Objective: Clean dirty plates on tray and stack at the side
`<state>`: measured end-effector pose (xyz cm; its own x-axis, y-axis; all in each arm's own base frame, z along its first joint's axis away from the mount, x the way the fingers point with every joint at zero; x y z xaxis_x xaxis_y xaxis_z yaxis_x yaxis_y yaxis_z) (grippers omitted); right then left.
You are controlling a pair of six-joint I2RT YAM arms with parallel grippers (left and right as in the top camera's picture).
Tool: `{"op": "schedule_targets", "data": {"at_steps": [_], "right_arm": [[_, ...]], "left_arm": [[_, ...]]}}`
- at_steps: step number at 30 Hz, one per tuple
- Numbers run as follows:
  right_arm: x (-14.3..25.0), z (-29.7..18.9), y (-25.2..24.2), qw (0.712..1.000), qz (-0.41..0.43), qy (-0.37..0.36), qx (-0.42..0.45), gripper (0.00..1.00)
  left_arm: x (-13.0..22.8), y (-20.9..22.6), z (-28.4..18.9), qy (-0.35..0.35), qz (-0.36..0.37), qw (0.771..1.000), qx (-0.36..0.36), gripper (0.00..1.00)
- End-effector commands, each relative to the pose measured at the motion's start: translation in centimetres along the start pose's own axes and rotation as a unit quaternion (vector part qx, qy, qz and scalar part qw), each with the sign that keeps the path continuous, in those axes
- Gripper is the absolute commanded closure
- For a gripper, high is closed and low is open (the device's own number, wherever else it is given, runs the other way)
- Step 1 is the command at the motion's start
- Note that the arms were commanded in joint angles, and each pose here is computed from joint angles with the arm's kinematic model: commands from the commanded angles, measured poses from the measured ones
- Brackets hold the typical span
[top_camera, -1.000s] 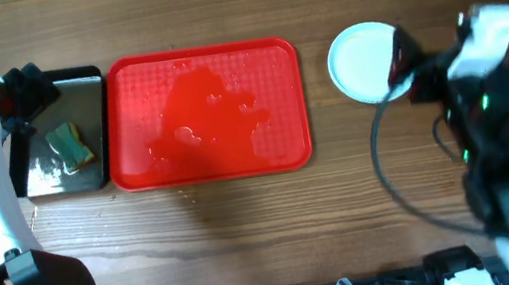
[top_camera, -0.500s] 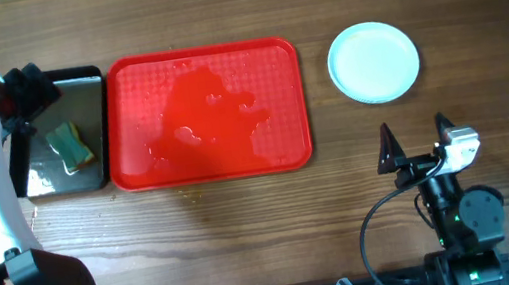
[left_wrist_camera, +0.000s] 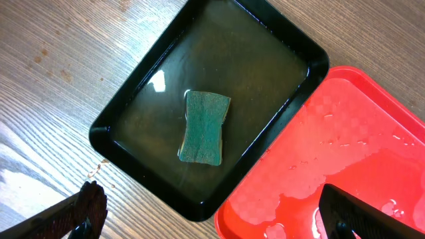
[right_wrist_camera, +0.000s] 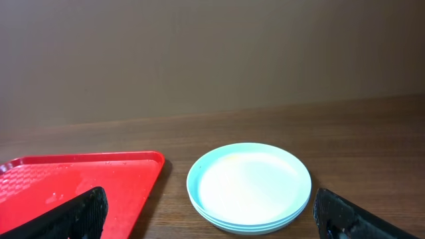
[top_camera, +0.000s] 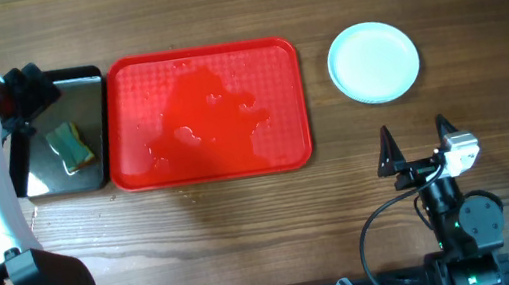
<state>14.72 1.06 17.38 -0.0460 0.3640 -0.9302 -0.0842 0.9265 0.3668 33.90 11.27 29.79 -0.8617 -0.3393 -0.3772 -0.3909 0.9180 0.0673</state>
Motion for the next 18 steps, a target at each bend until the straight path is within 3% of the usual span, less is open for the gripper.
{"op": "schedule_targets", "data": {"at_steps": [1,8,11,14,18], "right_arm": [[-0.1,-0.1,0.1,1.0,-0.008,-0.005,-0.008,0.0],[-0.1,-0.1,0.1,1.0,-0.008,-0.003,-0.008,0.0],[-0.1,-0.1,0.1,1.0,-0.008,-0.003,-0.008,0.01],[-0.1,-0.1,0.1,1.0,-0.008,-0.003,-0.008,0.01],[-0.1,-0.1,0.1,1.0,-0.008,-0.003,-0.008,0.0]], "left_arm": [[-0.1,0.2,-0.1,-0.002,-0.003,1.0,-0.002,0.0],[-0.1,0.2,-0.1,-0.003,-0.003,1.0,-0.002,0.0],[0.3,0.0,-2.5,-0.031,0.0,1.0,0.003,0.0],[1.0,-2.2,-6.3,-0.104,0.047,0.993,0.023,0.0],[2.9,-5.2,-10.7,-0.271,0.13,0.952,0.061,0.0]]}}
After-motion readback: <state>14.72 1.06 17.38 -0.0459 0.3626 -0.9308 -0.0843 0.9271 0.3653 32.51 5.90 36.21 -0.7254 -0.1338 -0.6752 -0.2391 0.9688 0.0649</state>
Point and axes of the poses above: each gripper's point midway between its finger pads, its own z axis out along the fingers, its own y axis along the line the jaws close on, x = y × z, the point moved 10 cm from there along -z, back along the fingers, and after that the axes turned 14 degrees about z, right-handed, at the moved point
